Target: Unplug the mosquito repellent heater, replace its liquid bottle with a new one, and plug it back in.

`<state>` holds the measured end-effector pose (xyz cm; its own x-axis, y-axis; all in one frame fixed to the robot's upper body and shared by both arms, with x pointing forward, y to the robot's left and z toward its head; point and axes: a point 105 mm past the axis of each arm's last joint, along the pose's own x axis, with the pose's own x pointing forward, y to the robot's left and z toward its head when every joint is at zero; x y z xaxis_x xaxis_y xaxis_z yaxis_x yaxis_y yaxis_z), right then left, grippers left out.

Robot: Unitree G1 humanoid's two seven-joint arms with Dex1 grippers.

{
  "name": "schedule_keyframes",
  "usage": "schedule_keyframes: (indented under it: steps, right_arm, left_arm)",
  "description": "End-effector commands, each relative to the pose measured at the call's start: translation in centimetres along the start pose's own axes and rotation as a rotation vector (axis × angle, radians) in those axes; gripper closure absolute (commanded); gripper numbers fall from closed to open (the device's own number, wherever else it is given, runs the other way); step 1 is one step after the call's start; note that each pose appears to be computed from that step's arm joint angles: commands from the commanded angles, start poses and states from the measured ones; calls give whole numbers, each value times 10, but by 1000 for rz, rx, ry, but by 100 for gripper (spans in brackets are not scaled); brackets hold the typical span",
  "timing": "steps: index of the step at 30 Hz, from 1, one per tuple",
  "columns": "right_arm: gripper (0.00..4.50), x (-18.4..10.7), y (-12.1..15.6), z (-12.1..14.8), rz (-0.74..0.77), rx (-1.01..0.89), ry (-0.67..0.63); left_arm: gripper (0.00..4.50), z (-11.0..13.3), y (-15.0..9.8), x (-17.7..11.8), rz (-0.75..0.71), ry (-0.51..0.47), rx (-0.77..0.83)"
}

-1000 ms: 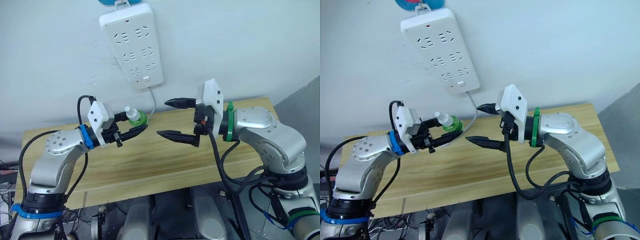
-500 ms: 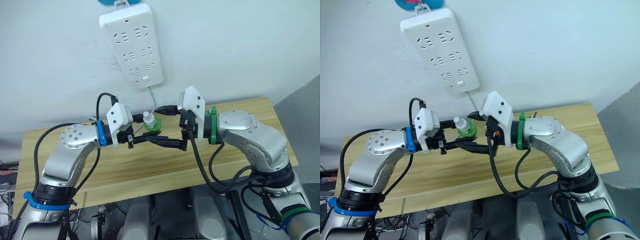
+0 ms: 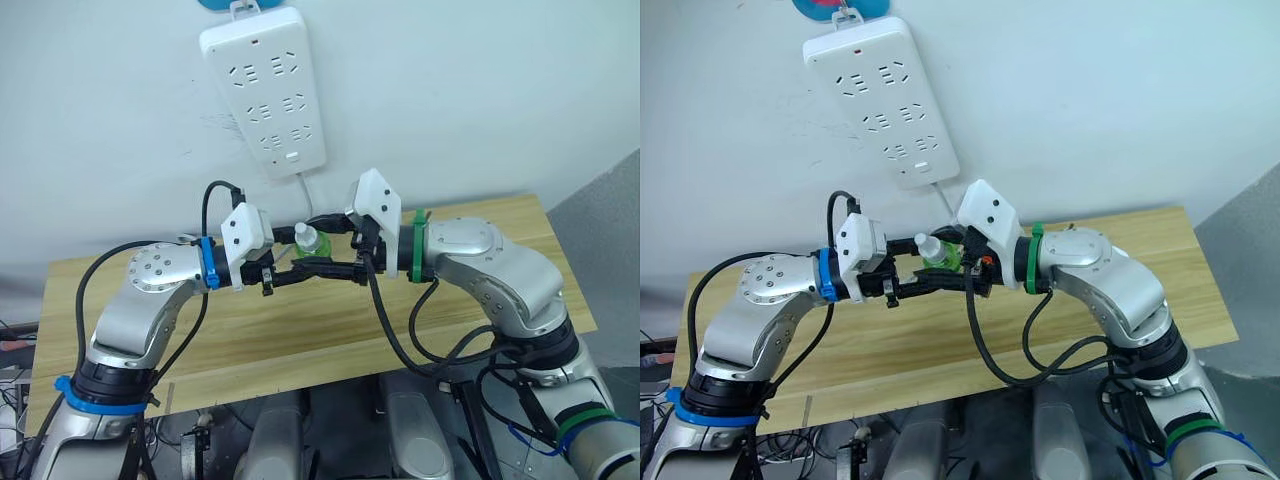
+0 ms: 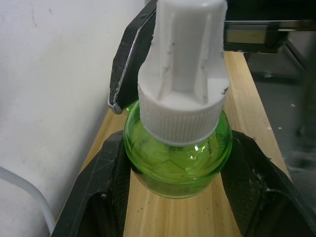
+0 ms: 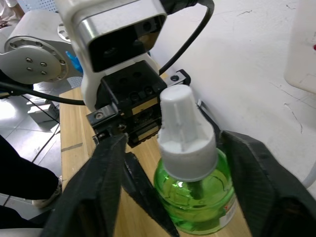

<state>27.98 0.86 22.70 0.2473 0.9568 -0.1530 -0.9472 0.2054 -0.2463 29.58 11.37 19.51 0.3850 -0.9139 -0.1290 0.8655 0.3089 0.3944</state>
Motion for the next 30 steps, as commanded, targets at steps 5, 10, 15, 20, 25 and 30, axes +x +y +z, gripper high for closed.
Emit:
schedule_keyframes:
  steps: [5,10,15,20,25,30]
  right_arm:
    - [142,3,7,10,31,-39,-33]
    - [279,3,7,11,32,-46,-35]
    - [334,3,9,12,49,-55,-46]
    - [334,3,18,16,118,-85,-67]
    - [334,1,28,19,209,-128,-103]
    - [334,0,35,18,301,-164,-110]
  left_arm:
    - [228,21,-2,0,-11,-43,56]
    - [228,23,-2,0,-13,-46,58]
    - [228,26,-3,-1,-15,-58,54]
    - [228,28,-3,-4,-39,-76,44]
    - [228,32,-7,-7,-102,-107,9]
    - [228,35,-14,-10,-187,-108,-23]
